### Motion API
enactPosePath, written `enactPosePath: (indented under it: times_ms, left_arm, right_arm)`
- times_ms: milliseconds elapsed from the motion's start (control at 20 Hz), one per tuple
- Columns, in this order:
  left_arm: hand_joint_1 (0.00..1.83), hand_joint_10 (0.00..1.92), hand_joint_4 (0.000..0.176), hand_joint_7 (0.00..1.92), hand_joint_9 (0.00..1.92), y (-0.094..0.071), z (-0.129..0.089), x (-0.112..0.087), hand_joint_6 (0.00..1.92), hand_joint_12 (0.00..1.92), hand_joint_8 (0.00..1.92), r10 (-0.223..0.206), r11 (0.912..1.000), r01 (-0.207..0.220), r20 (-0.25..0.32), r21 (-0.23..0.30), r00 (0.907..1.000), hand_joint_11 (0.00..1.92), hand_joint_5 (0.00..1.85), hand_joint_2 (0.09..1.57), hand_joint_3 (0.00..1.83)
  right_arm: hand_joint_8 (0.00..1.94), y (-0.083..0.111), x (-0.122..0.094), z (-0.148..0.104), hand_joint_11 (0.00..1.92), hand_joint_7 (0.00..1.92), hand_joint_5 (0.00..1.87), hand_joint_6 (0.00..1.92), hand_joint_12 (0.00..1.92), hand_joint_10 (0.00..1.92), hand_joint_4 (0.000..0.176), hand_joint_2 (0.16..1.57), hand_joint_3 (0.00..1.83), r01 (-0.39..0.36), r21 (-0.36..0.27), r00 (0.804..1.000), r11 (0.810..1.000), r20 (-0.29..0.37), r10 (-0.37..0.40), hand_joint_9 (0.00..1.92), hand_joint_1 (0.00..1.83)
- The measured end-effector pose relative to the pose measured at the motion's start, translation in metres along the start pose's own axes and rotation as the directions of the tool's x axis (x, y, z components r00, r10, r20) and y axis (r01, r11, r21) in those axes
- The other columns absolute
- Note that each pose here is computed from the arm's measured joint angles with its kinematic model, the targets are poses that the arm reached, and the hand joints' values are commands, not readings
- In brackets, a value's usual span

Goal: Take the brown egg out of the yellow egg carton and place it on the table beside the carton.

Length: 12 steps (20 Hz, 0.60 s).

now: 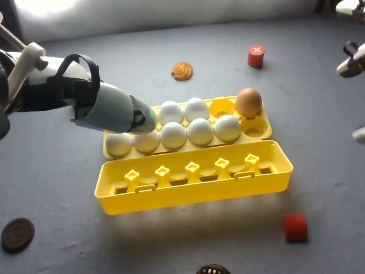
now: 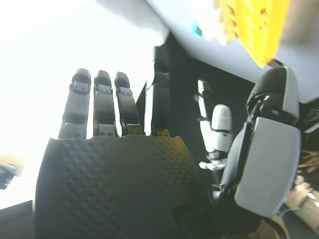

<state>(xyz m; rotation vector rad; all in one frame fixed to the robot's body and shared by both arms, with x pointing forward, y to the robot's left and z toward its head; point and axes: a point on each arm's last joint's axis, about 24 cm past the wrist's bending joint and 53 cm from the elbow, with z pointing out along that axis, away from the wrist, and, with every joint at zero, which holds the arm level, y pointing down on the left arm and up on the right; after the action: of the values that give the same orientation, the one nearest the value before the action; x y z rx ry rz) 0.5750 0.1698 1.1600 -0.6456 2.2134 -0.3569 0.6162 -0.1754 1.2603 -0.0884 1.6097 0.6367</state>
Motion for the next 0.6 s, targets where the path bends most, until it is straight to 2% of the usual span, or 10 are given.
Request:
enactPosePath:
  times_ms: [100,150,200,250,350,400,450,500,550,600]
  left_arm:
    - [0.0,0.0,0.0,0.01,0.0,-0.001,0.0,0.0,0.0,0.0,0.0,0.001,1.0,-0.001,-0.001,0.006,1.0,0.0,0.0,1.21,0.01]
    - [0.0,0.0,0.0,0.02,0.01,-0.002,0.0,0.0,0.0,0.0,0.01,0.002,1.0,-0.002,-0.001,0.007,1.0,0.0,0.0,1.21,0.01]
    - [0.0,0.0,0.0,0.01,0.0,-0.001,0.0,0.0,0.0,0.0,0.0,0.004,1.0,-0.004,-0.001,0.005,1.0,0.0,0.0,1.21,0.01]
    - [0.0,0.0,0.0,0.0,0.0,0.0,0.0,0.0,0.0,0.0,0.0,0.004,1.0,-0.004,0.001,0.001,1.0,0.0,0.0,1.21,0.01]
    - [0.0,0.0,0.0,0.01,0.0,0.0,0.0,0.0,0.0,0.0,0.0,0.003,1.0,-0.003,0.0,0.0,1.0,0.0,0.0,1.22,0.01]
    - [0.0,0.0,0.0,0.0,0.0,0.0,0.0,0.0,0.0,0.0,0.0,0.003,1.0,-0.003,0.001,-0.002,1.0,0.0,0.0,1.22,0.01]
    - [0.0,0.0,0.0,0.0,0.0,0.0,0.0,0.0,0.0,0.0,0.0,0.004,1.0,-0.004,0.001,-0.002,1.0,0.0,0.0,1.22,0.01]
    - [0.0,0.0,0.0,0.01,0.0,0.001,0.0,0.0,0.0,0.0,0.0,0.003,1.0,-0.003,0.001,-0.002,1.0,0.0,0.0,1.22,0.01]
    - [0.0,0.0,0.0,0.01,0.0,0.0,0.0,0.0,0.0,0.0,0.0,0.003,1.0,-0.003,0.0,-0.001,1.0,0.0,0.0,1.22,0.01]
    - [0.0,0.0,0.0,0.0,0.0,0.0,0.0,0.0,0.0,0.0,0.0,0.003,1.0,-0.003,0.0,0.0,1.0,0.0,0.0,1.22,0.01]
  right_arm:
    - [0.0,0.001,0.008,0.016,0.0,0.04,0.86,0.02,0.0,0.0,0.131,0.81,0.0,-0.011,-0.002,1.0,1.0,-0.009,0.011,0.0,0.54]
    - [0.0,0.001,0.013,0.025,0.0,0.05,0.87,0.02,0.0,0.0,0.107,0.79,0.0,0.005,-0.01,1.0,1.0,-0.016,-0.005,0.0,0.6]
    - [0.0,0.003,0.019,0.034,0.0,0.01,0.84,0.01,0.0,0.0,0.092,0.79,0.0,0.019,-0.02,0.999,1.0,-0.027,-0.019,0.0,0.62]
    - [0.0,0.005,0.024,0.043,0.0,0.0,0.8,0.0,0.0,0.0,0.101,0.81,0.0,0.031,-0.029,0.999,0.999,-0.031,-0.031,0.0,0.59]
    - [0.0,0.0,0.03,0.061,0.0,0.0,0.82,0.01,0.0,0.0,0.095,0.79,0.0,0.06,-0.029,0.998,0.998,-0.03,-0.061,0.0,0.62]
    - [0.0,-0.003,0.031,0.07,0.0,0.0,0.82,0.01,0.0,0.0,0.077,0.78,0.0,0.068,-0.024,0.997,0.997,-0.024,-0.069,0.0,0.65]
    - [0.0,-0.006,0.032,0.077,0.0,0.0,0.82,0.01,0.0,0.0,0.076,0.78,0.0,0.071,-0.021,0.997,0.997,-0.02,-0.071,0.0,0.64]
    - [0.0,-0.008,0.033,0.087,0.0,0.0,0.79,0.0,0.0,0.0,0.066,0.79,0.0,0.081,-0.018,0.997,0.997,-0.01,-0.081,0.0,0.63]
    - [0.0,-0.008,0.035,0.094,0.0,0.0,0.79,0.0,0.0,0.0,0.064,0.79,0.0,0.082,-0.018,0.997,0.996,-0.007,-0.082,0.0,0.63]
    - [0.0,-0.008,0.037,0.098,0.0,0.0,0.81,0.01,0.0,0.0,0.07,0.78,0.0,0.081,-0.019,0.997,0.997,-0.007,-0.081,0.0,0.65]
